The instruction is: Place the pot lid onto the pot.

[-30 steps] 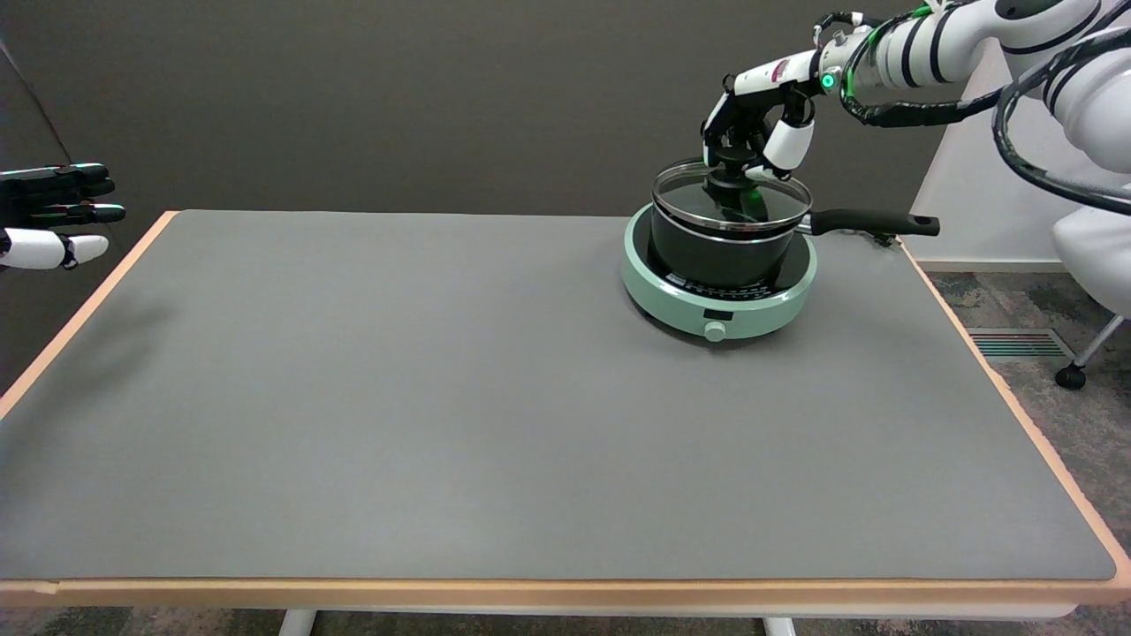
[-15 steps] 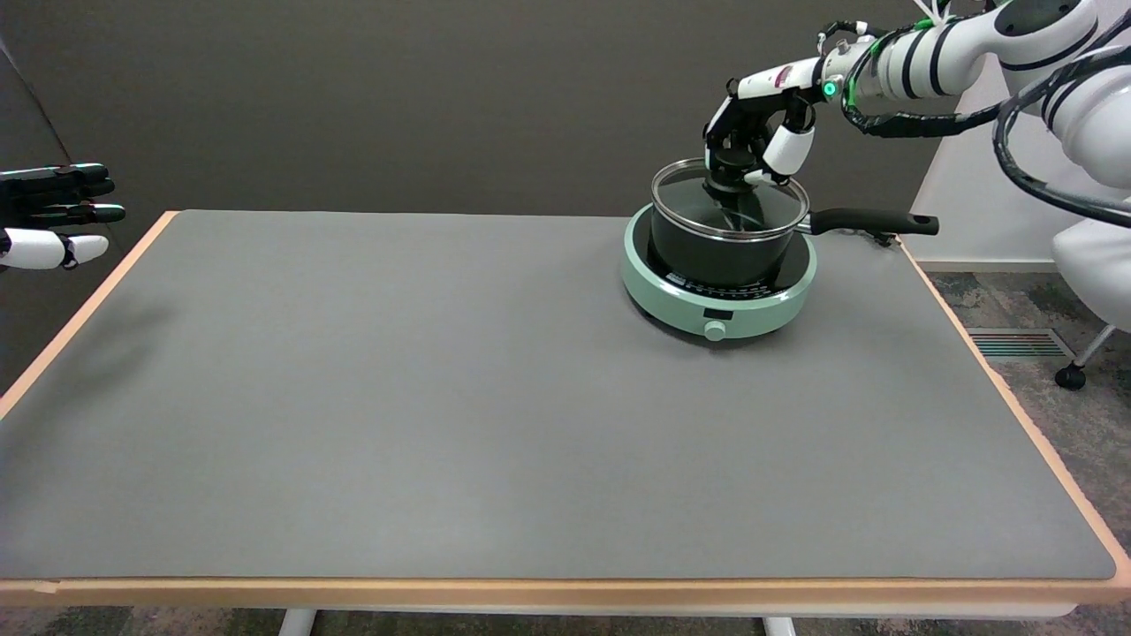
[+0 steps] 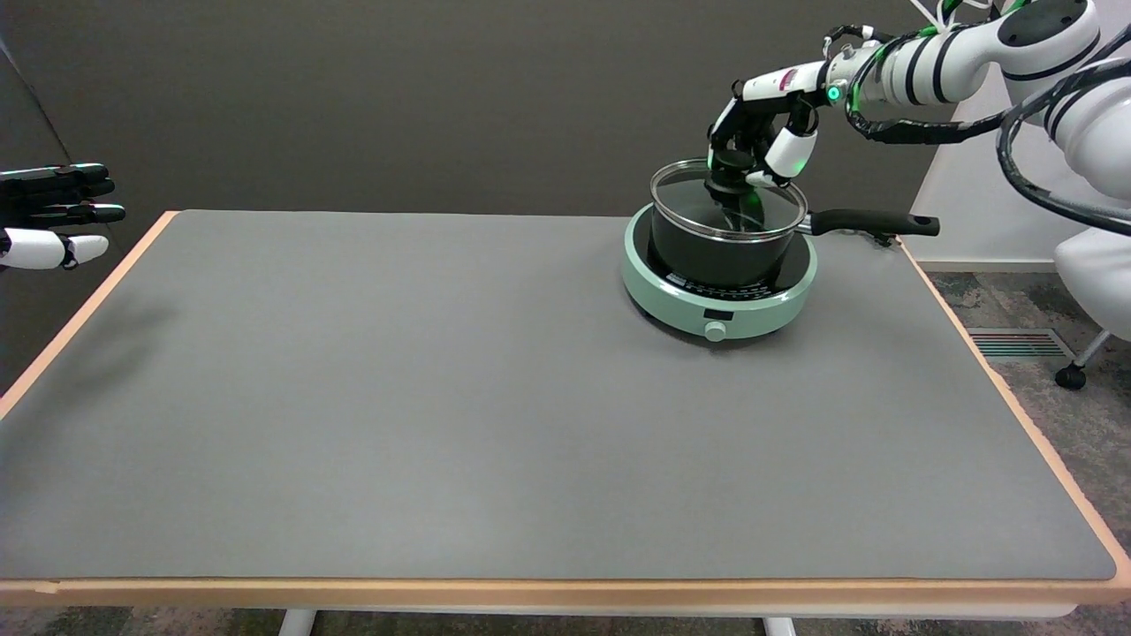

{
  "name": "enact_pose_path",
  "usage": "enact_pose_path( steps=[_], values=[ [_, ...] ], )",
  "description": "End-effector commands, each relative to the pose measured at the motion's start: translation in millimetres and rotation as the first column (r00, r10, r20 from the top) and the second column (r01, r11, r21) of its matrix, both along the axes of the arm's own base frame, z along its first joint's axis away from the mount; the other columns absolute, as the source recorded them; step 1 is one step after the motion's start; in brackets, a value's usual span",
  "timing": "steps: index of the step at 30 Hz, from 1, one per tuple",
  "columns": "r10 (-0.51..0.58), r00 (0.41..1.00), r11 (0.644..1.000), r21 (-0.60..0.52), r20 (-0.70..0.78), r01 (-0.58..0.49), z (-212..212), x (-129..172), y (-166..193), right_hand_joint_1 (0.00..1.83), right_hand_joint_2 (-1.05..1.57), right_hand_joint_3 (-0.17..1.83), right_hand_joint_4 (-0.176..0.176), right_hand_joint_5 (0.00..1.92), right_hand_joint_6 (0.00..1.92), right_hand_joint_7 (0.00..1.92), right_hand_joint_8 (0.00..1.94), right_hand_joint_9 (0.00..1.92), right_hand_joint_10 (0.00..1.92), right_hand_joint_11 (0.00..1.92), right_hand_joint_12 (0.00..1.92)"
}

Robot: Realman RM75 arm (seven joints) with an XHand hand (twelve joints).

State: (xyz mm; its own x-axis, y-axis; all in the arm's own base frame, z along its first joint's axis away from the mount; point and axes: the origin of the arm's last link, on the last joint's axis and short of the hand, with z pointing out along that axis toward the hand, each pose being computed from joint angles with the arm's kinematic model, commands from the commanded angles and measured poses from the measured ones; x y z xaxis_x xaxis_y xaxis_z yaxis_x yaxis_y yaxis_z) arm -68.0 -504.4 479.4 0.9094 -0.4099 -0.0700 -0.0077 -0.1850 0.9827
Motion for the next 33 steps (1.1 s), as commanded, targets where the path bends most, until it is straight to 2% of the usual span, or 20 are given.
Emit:
enact_pose_path(
  steps=[1, 3, 4, 8, 12, 13, 15, 18, 25, 33],
  values=[
    [0.012, 1.0, 1.0, 0.001, 0.004, -0.012, 1, -3, 2, 1.11, 0.58, 1.03, 0.176, 0.61, 0.38, 0.68, 0.19, 0.69, 0.49, 0.5, 0.97],
    [0.017, 1.0, 1.0, 0.0, 0.004, -0.017, 2, -2, 2, 1.07, 0.53, 1.08, 0.176, 0.55, 0.29, 0.55, 0.16, 0.55, 0.36, 0.4, 0.75],
    [0.019, 1.0, 1.0, -0.001, 0.005, -0.019, 2, -2, 2, 1.05, 0.49, 1.09, 0.156, 0.5, 0.24, 0.48, 0.15, 0.48, 0.31, 0.35, 0.67],
    [0.021, 1.0, 1.0, -0.003, 0.005, -0.021, 2, -2, 2, 1.01, 0.36, 1.14, 0.113, 0.37, 0.17, 0.27, 0.16, 0.27, 0.21, 0.24, 0.52],
    [0.024, 1.0, 1.0, -0.008, 0.005, -0.024, 2, -2, 2, 0.98, 0.3, 1.1, 0.089, 0.26, 0.15, 0.14, 0.16, 0.12, 0.2, 0.17, 0.5],
    [0.026, 1.0, 1.0, -0.007, 0.005, -0.026, 2, -2, 2, 0.94, 0.34, 1.01, 0.086, 0.23, 0.17, 0.12, 0.14, 0.09, 0.19, 0.12, 0.57],
    [0.03, 1.0, 1.0, -0.008, 0.004, -0.03, 3, -1, 2, 0.96, 0.28, 1.07, 0.075, 0.19, 0.15, 0.08, 0.15, 0.05, 0.2, 0.13, 0.5],
    [0.035, 0.999, 0.999, -0.007, 0.006, -0.035, 2, 0, 2, 0.93, 0.32, 0.94, 0.069, 0.14, 0.18, 0.06, 0.11, 0.05, 0.16, 0.08, 0.58],
    [0.05, 0.998, 0.999, 0.011, 0.048, -0.05, -2, 3, 5, 0.92, 0.31, 0.91, 0.059, 0.09, 0.16, 0.04, 0.1, 0.02, 0.17, 0.08, 0.56],
    [0.045, 0.996, 0.991, 0.125, 0.075, -0.054, -22, 18, 15, 0.89, 0.3, 0.88, 0.038, 0.05, 0.14, 0.0, 0.09, 0.0, 0.12, 0.07, 0.53]
  ],
)
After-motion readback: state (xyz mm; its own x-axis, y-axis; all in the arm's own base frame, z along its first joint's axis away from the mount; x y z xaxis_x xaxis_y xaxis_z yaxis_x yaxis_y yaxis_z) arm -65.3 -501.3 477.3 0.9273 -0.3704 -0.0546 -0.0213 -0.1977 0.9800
